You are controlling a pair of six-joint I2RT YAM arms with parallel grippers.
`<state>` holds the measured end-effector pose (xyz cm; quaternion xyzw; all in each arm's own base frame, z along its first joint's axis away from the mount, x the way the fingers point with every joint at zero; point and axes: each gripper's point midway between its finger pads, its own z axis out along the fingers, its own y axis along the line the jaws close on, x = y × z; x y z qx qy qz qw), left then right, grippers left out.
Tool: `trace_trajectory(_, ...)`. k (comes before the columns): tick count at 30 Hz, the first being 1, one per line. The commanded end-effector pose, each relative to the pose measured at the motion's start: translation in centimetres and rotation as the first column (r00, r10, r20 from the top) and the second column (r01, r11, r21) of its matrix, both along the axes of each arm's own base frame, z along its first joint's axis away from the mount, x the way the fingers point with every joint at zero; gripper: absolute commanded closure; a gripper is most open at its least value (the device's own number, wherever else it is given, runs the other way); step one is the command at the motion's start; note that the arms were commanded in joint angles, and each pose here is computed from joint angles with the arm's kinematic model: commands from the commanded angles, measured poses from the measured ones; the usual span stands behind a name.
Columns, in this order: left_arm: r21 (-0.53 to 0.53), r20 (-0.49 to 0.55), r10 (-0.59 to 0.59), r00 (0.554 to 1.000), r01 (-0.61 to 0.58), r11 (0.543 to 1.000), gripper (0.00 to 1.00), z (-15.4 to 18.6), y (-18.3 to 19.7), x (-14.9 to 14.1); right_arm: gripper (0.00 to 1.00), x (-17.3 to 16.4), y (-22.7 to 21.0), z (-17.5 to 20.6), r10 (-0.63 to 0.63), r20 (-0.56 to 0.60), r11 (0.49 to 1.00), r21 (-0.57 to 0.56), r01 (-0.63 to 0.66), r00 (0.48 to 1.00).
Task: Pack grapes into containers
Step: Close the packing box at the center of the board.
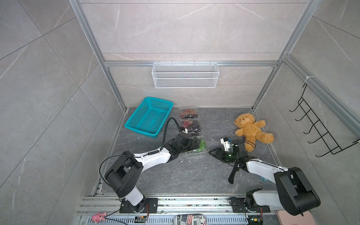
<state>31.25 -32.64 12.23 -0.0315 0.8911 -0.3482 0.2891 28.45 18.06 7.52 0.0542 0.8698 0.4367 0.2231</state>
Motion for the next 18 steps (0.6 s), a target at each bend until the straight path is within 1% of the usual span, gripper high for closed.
trace_trajectory(1, 0.005, -0.017, 0.009, 1.000, -0.009, 1.000, 0.01, 0.1, 0.6, -0.5, 0.40, 0.8, 0.7, 0.9, 0.006, 0.029, 0.998, 0.066, -0.008, 1.000)
trace_trajectory(11, 0.005, -0.019, 0.010, 1.000, -0.010, 1.000, 0.01, 0.1, 0.6, -0.6, 0.58, 1.4, 0.3, 0.5, -0.018, 0.016, 0.997, 0.076, 0.016, 1.000)
trace_trajectory(18, 0.007, -0.021, 0.012, 1.000, -0.012, 1.000, 0.01, 0.0, 0.7, -0.5, 0.62, 2.0, 0.5, 0.0, -0.020, -0.004, 0.996, 0.090, 0.020, 1.000)
